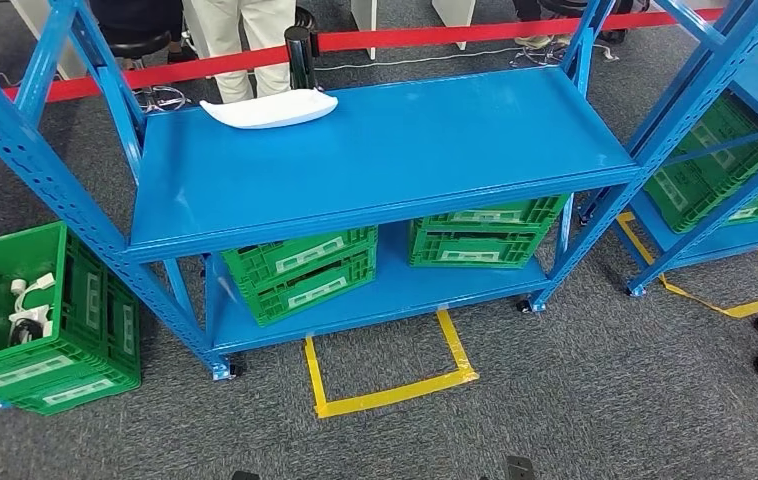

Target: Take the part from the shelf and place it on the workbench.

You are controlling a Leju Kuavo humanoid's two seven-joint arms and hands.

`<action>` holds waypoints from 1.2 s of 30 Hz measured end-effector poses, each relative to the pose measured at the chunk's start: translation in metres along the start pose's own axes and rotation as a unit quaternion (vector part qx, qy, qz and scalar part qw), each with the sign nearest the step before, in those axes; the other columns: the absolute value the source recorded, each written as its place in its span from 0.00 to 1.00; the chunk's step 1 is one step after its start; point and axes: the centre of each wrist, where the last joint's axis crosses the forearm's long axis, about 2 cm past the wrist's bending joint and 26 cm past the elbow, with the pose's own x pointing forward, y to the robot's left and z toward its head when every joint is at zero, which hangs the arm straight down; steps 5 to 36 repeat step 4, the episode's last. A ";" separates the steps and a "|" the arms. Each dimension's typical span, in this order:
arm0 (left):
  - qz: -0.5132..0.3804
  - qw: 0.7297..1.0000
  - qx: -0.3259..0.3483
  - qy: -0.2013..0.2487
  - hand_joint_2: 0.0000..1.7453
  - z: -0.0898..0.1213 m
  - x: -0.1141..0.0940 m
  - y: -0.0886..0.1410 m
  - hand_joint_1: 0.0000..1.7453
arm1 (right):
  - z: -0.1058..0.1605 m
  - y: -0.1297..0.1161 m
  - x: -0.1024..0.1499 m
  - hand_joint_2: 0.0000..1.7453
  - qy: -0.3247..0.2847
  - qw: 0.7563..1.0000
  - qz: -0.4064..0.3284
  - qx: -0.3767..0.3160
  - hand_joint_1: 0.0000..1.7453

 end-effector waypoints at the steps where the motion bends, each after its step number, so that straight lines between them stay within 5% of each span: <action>1: -0.001 1.000 0.000 0.006 1.00 0.000 0.000 0.000 0.00 | 0.000 0.000 0.000 1.00 0.005 1.000 0.003 -0.002 0.00; 36: -0.005 1.000 0.005 0.020 1.00 0.000 0.000 0.000 0.00 | 0.000 0.000 0.000 1.00 0.019 1.000 0.011 -0.008 0.00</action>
